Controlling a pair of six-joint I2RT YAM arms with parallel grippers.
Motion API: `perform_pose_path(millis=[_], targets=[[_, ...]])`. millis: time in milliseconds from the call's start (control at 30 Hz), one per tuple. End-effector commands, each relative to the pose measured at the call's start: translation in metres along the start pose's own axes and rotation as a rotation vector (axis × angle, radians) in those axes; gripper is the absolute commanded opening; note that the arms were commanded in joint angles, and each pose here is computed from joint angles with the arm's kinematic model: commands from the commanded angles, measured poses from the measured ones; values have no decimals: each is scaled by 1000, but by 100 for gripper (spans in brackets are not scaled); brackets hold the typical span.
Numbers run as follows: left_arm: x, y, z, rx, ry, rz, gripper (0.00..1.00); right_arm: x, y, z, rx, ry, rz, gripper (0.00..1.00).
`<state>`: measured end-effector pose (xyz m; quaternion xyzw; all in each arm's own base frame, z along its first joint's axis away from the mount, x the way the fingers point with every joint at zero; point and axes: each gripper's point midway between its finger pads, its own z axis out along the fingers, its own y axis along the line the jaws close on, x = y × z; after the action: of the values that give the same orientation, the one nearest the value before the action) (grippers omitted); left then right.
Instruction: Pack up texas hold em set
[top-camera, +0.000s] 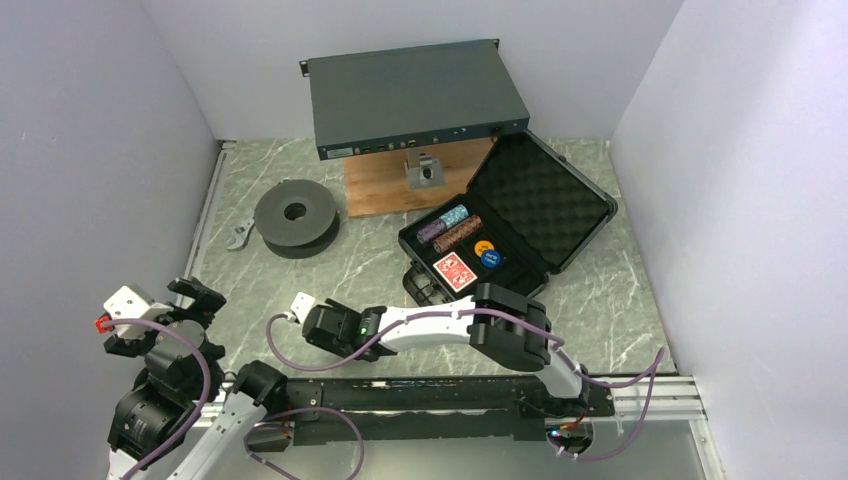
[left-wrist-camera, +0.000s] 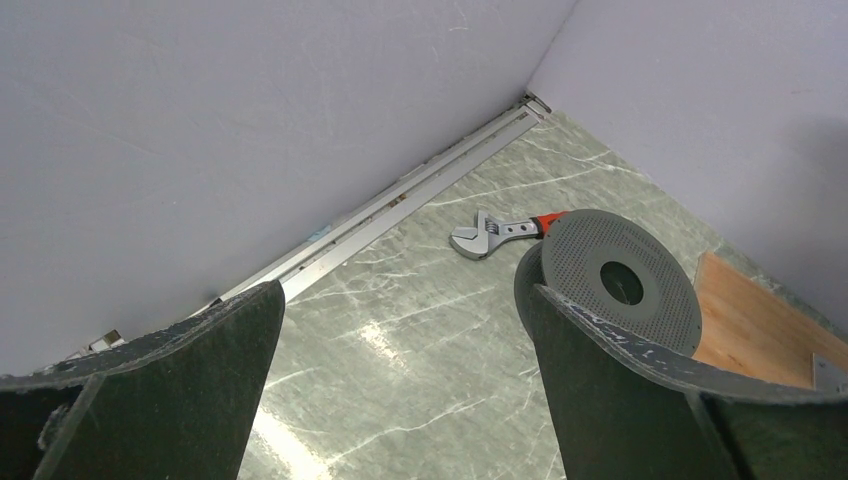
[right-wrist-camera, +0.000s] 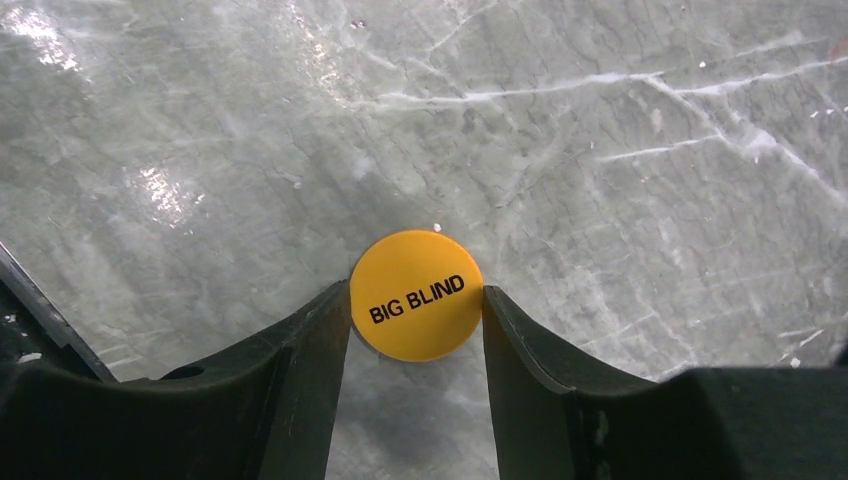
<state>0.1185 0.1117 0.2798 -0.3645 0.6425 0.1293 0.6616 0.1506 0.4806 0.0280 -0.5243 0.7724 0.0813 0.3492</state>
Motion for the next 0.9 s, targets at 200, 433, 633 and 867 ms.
perform_pose_path(millis=[200,433,633,867], targets=[[-2,-5,1,3,-3,2,99,-35,-30,-31,90,-76,32,52],[-2,-5,1,7,-1,5,99,-38,-44,-38,131,-84,46,52],[-2,-6,1,8,0,8,99,-37,-61,-44,180,-81,50,52],[-1,-7,1,13,4,13,99,-35,-94,-52,225,-77,90,53]])
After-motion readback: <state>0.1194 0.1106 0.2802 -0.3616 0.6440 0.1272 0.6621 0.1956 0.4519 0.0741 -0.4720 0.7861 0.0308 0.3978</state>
